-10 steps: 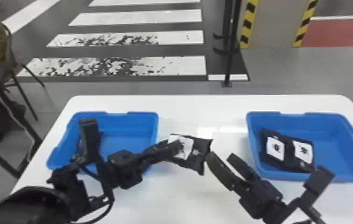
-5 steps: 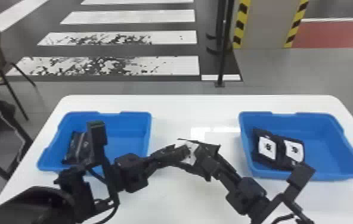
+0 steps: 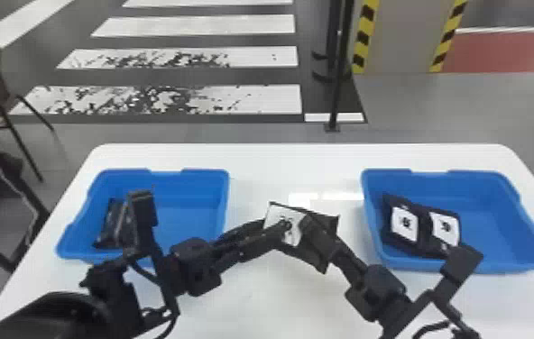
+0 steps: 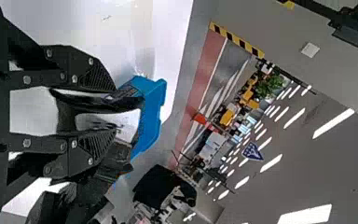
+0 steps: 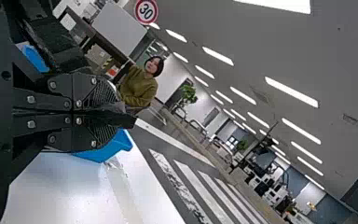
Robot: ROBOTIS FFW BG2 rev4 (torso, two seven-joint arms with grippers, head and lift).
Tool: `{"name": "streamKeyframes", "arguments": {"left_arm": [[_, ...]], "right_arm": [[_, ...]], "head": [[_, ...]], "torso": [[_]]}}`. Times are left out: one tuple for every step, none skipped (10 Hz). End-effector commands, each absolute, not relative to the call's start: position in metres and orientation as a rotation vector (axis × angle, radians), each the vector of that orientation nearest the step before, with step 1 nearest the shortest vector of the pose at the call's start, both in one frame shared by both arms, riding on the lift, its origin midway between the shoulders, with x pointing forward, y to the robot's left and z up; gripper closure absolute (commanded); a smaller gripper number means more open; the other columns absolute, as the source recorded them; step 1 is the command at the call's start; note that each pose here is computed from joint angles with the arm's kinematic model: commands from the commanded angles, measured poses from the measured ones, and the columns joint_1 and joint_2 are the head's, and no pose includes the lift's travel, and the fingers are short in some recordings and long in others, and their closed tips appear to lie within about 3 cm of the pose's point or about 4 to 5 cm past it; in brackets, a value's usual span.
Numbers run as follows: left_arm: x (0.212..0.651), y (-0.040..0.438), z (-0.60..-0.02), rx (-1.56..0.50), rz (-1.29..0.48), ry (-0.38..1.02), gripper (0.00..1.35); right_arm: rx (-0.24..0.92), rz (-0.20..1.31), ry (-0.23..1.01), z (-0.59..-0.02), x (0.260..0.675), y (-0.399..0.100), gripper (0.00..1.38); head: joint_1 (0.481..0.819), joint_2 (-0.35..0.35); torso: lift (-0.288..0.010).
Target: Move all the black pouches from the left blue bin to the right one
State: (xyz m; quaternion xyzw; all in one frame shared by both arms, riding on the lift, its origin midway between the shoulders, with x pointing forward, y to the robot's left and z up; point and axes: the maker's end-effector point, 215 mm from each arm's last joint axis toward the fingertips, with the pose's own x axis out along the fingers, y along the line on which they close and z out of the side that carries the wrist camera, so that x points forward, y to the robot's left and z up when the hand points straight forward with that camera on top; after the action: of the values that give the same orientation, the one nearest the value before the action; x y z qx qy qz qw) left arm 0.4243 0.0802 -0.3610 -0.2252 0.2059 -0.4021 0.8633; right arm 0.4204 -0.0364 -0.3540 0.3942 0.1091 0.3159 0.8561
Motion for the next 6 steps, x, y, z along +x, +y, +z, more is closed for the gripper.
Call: {"name": "streamKeyframes", "arguments": {"left_arm": [[0.421, 0.095, -0.366, -0.485, -0.806, 0.419, 0.1], [0.421, 0.109, -0.356, -0.478, -0.776, 0.38, 0.12], [0.421, 0.122, -0.347, -0.468, -0.748, 0.35, 0.13], [0.418, 0.134, -0.34, -0.459, -0.723, 0.331, 0.13], [0.418, 0.144, -0.34, -0.457, -0.702, 0.328, 0.14], [0.417, 0.151, -0.342, -0.461, -0.686, 0.329, 0.14]], "right_arm": [[0.803, 0.638, 0.207, -0.35, 0.432, -0.057, 1.28], [0.762, 0.617, 0.187, -0.347, 0.447, -0.076, 1.28], [0.702, 0.583, 0.172, -0.347, 0.466, -0.102, 1.28], [0.63, 0.537, 0.154, -0.346, 0.487, -0.135, 1.28], [0.568, 0.471, 0.139, -0.35, 0.506, -0.174, 1.28], [0.511, 0.392, 0.121, -0.35, 0.521, -0.219, 1.28]], "head": [[0.695, 0.06], [0.695, 0.056], [0.695, 0.05], [0.695, 0.038], [0.695, 0.018], [0.695, -0.012]], "torso": [[-0.14], [-0.14], [-0.14], [-0.14], [-0.14], [-0.14]]}}
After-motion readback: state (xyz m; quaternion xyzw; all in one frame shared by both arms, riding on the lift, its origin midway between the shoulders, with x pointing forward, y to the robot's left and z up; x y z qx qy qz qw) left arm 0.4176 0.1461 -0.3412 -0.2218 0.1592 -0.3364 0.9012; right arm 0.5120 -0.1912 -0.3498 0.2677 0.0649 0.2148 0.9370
